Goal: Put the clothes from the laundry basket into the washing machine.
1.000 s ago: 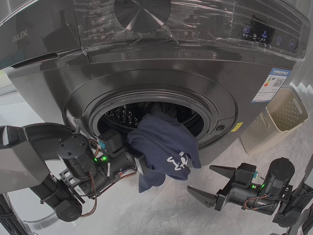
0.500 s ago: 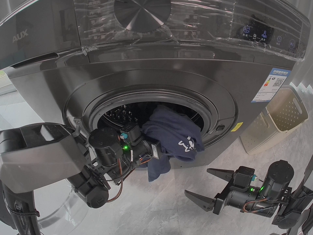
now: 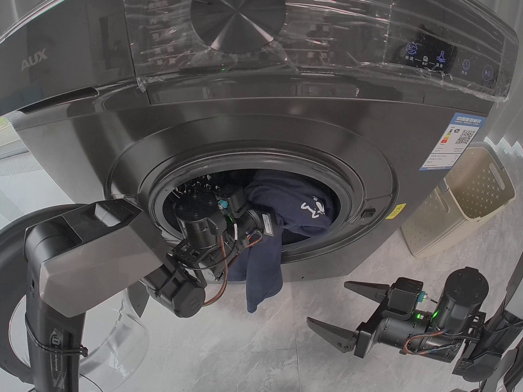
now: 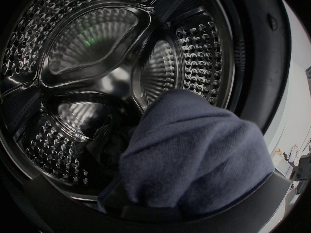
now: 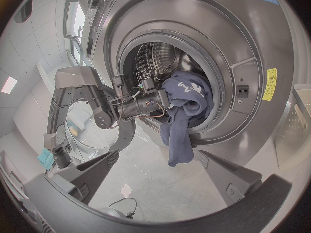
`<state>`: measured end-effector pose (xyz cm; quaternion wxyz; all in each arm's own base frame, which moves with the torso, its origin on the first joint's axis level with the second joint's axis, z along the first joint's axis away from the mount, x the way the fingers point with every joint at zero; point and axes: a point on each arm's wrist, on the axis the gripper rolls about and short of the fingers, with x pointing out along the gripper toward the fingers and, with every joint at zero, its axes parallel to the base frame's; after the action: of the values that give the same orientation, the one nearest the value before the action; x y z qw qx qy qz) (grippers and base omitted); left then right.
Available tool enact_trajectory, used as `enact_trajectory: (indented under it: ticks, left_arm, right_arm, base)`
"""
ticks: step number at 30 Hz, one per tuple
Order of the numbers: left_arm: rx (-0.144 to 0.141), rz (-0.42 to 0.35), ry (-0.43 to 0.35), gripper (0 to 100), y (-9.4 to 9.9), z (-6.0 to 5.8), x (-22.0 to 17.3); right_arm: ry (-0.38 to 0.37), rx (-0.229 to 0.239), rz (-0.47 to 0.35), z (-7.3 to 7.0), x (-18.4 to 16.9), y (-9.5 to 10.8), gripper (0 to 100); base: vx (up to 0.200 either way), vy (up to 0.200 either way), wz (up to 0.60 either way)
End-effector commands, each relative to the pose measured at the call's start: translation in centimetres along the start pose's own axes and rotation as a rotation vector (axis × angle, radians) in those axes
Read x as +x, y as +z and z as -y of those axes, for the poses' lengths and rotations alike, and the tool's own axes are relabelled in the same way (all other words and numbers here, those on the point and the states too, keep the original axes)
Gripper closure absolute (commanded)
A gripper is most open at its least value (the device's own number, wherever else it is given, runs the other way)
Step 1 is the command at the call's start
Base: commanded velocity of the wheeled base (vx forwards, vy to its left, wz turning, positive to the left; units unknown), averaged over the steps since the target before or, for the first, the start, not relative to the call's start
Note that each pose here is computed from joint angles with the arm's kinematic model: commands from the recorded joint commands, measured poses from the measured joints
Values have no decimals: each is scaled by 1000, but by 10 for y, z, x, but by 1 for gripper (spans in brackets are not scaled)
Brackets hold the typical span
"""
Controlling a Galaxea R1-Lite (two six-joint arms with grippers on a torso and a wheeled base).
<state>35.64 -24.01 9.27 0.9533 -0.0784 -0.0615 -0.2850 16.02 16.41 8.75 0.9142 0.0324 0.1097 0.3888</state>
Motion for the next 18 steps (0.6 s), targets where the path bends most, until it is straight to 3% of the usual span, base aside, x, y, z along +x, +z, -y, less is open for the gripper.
enact_trajectory:
  ticks: [1, 8, 13, 18]
  left_arm:
    - [3, -18, 23, 100, -13, -8, 17]
    - [5, -1, 70, 100, 4, -25, 48]
    - [13, 75, 152, 100, 17, -40, 67]
    - [11, 95, 178, 100, 30, -44, 77]
  right_arm:
    - [-4, 1, -18, 1, 3, -4, 0]
    - [-8, 1, -10, 3, 4, -2, 0]
    - [-8, 0, -5, 3, 4, -1, 0]
    - [-9, 0, 0, 3, 3, 0, 0]
  base:
    - [0, 0, 0]
    - [0, 0, 0]
    - [0, 0, 0]
    - [0, 0, 0]
